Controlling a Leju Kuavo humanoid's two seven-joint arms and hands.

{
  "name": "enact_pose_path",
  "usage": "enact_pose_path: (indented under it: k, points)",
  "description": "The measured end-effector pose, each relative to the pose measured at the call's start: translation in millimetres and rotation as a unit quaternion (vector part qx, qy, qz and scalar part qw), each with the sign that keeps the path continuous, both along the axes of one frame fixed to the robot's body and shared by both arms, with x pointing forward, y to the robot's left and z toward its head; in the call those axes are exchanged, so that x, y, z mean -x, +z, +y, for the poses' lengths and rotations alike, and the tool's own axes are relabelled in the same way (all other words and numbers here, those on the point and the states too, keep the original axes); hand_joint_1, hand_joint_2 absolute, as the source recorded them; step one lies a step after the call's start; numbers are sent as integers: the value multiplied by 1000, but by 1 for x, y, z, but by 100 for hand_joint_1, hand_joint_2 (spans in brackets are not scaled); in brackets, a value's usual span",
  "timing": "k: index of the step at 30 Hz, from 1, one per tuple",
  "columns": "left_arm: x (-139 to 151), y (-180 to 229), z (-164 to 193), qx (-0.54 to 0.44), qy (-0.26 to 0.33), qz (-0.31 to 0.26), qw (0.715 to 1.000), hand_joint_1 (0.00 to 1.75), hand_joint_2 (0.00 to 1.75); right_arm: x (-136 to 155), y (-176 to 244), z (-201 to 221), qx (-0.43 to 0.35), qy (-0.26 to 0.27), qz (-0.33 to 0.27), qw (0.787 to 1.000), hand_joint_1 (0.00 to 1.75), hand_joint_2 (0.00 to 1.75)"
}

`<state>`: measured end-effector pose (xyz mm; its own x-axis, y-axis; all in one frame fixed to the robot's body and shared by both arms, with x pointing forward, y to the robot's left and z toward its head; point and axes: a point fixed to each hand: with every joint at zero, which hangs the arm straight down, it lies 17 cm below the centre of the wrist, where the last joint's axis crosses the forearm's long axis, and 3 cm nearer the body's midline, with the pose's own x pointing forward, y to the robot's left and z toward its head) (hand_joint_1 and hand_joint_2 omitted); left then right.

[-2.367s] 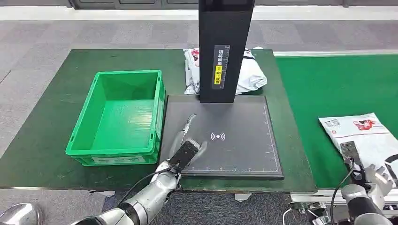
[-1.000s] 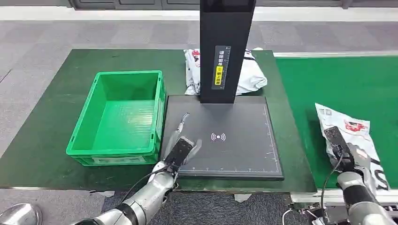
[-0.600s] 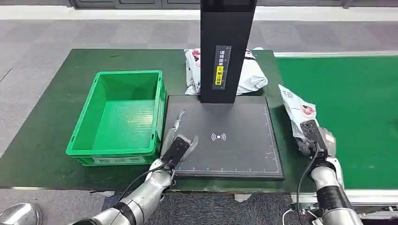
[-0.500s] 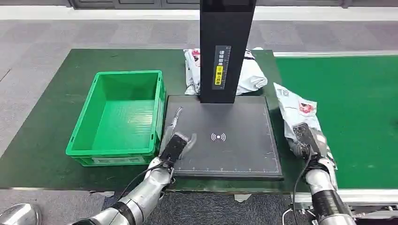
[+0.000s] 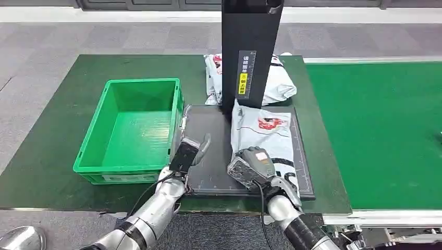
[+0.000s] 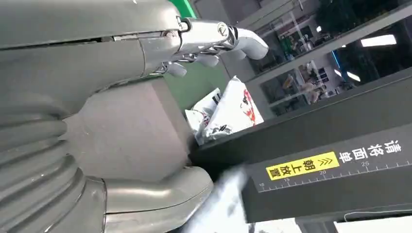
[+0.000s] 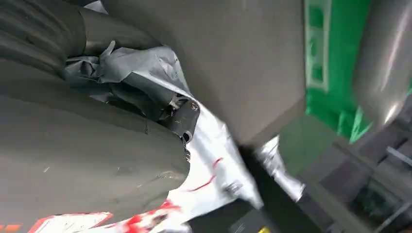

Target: Moved the parcel from conveyor to table for the left to box.

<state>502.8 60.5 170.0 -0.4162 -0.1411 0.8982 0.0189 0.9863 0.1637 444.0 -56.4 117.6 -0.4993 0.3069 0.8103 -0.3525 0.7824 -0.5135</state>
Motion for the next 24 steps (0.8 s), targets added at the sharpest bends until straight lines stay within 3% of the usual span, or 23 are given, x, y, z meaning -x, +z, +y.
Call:
enact_pose_path:
  k: [1,3,4,16,24]
  points:
    - [0,1,-1,1,-2,0,1000,0,175,3,-2,6,2,7,2,1000,0,175]
    - [-1,1,-1,1,-2,0,1000,0,175,5,-4,12,3,11,4,1000,0,175]
    - [-2,1,-1,0,-2,0,1000,0,175,3,-4,13,4,6,3,1000,0,0]
    - [-4,-5,0,-8,1,9,1000,0,175,-13,-1,3,-27,-25,12,999,0,0]
    - [-6,-8,2,-22,8,10,1000,0,175,-16,14,-10,-103,-30,24,994,0,0]
